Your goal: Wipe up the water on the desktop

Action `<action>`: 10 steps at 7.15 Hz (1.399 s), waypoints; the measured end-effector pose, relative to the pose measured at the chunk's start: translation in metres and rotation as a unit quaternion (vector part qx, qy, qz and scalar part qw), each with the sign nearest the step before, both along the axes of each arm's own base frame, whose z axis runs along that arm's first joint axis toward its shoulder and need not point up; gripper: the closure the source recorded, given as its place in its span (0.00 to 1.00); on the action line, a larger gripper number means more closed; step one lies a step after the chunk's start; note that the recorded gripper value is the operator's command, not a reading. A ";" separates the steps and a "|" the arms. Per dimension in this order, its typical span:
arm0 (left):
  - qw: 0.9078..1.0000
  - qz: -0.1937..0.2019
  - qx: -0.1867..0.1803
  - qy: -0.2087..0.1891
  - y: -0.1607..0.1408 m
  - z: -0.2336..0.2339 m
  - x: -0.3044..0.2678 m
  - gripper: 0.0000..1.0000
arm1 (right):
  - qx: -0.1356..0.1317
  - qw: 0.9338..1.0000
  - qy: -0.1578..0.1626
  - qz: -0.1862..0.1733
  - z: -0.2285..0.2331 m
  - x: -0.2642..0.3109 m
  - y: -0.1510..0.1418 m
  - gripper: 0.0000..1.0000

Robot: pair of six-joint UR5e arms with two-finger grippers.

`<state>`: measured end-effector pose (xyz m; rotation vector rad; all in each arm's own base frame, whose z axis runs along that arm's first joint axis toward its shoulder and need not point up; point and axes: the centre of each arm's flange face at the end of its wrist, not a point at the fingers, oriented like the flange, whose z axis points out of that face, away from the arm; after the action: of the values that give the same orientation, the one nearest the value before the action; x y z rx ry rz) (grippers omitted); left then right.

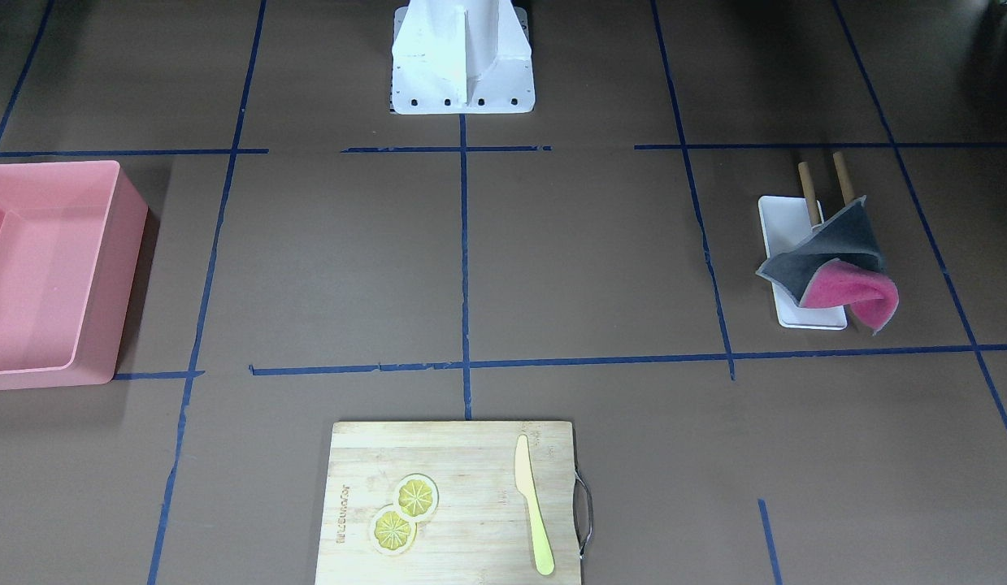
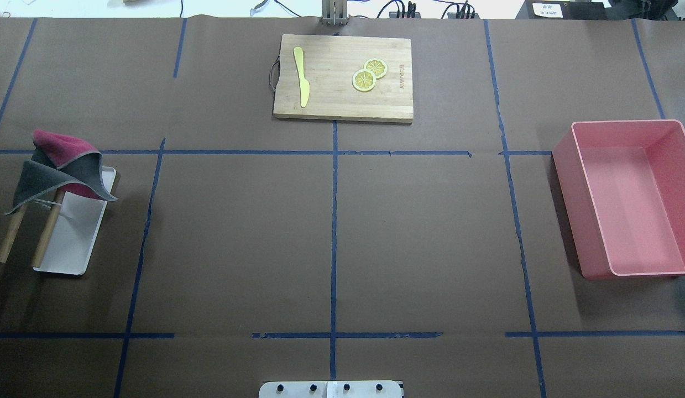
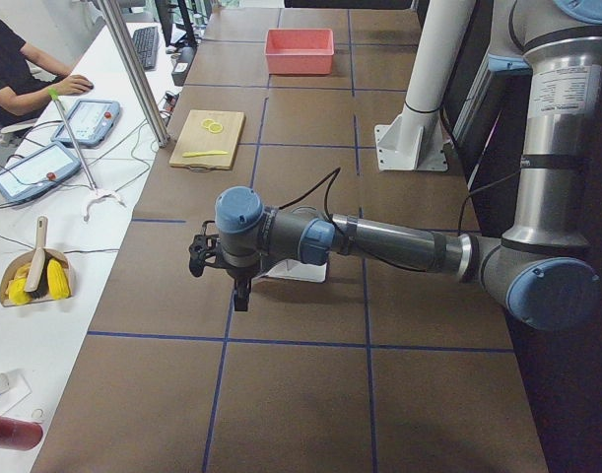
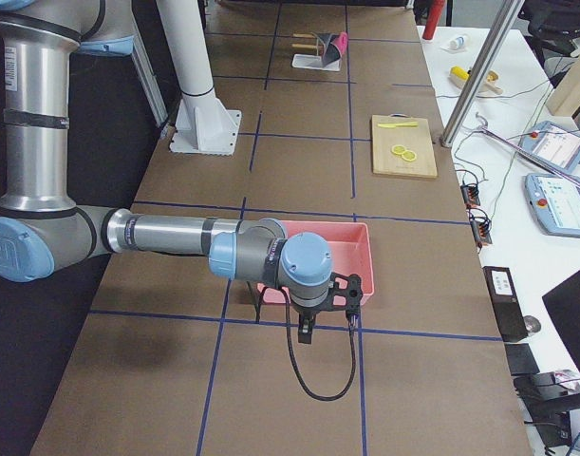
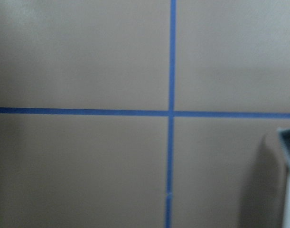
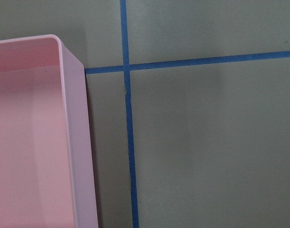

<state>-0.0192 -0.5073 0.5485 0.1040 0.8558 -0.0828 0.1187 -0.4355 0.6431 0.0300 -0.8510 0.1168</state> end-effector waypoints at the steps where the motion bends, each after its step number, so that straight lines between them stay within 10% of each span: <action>1: 1.000 0.007 0.002 0.015 0.000 -0.015 0.022 0.00 | 0.000 1.000 -0.001 0.003 -0.004 0.000 -0.004 0.00; 5: 0.997 0.003 -0.002 0.081 0.001 -0.044 0.106 0.02 | 0.009 1.000 -0.001 0.004 -0.016 -0.002 -0.008 0.00; 10: 0.996 0.020 -0.007 0.082 -0.067 -0.038 0.149 0.18 | 0.012 1.000 -0.003 0.004 -0.020 -0.002 -0.009 0.00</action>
<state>0.1300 -0.5744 0.5107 0.0673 1.0210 -0.0614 0.1165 -0.4448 0.6235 0.0558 -0.8573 0.1138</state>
